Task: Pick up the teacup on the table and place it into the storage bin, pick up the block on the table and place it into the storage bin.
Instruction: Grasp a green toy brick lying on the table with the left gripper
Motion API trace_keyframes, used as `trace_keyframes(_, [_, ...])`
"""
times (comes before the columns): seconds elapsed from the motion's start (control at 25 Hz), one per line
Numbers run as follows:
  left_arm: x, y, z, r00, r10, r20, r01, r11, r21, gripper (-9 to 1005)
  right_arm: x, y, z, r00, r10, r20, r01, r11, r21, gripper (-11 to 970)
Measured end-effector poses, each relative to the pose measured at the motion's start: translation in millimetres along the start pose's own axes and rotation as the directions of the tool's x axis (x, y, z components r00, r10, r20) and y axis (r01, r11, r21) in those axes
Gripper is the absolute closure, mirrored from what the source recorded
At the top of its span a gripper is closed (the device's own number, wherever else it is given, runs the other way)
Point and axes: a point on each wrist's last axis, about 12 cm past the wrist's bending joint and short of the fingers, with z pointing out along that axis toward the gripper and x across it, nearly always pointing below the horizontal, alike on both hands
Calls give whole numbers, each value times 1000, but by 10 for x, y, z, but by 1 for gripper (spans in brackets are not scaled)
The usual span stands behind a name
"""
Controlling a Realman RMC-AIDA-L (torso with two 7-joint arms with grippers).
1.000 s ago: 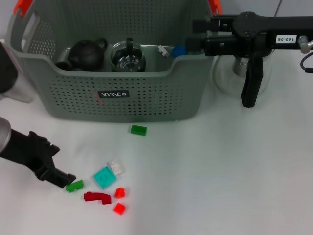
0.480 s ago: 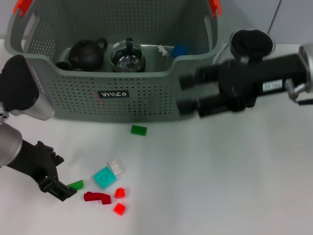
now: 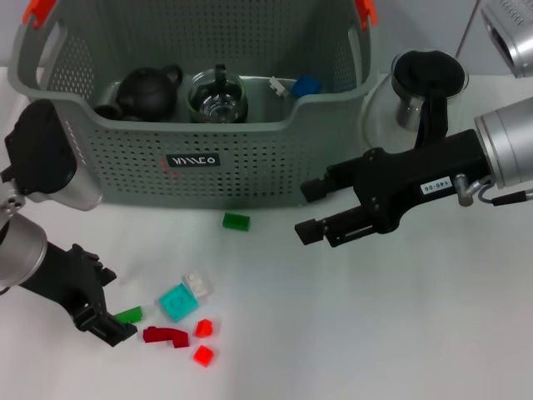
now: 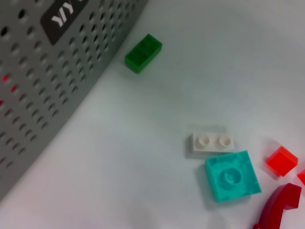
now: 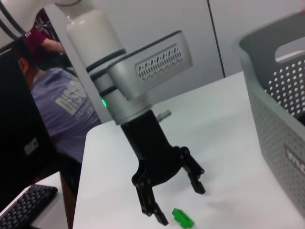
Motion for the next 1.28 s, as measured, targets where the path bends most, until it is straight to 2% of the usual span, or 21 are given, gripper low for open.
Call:
trace_keyframes(0.36, [-20, -16, 123, 1000, 17, -16, -17, 1000, -10, 157, -20, -31, -40, 999, -1, 33, 0, 1000, 25, 183])
trace_keyframes(0.88, [0, -70, 162, 997, 63, -34, -64, 998, -14, 186, -47, -41, -67, 998, 0, 65, -3, 999, 34, 182])
trace_keyframes(1.08, [0, -77, 166, 997, 64, -31, -64, 998, -13, 416, -50, -43, -76, 997, 1, 73, -4, 999, 36, 182])
trace_keyframes(1.28, [-2, -79, 166, 997, 65, -29, -65, 998, -13, 569, -52, -44, -89, 996, 0, 85, -4, 999, 40, 183])
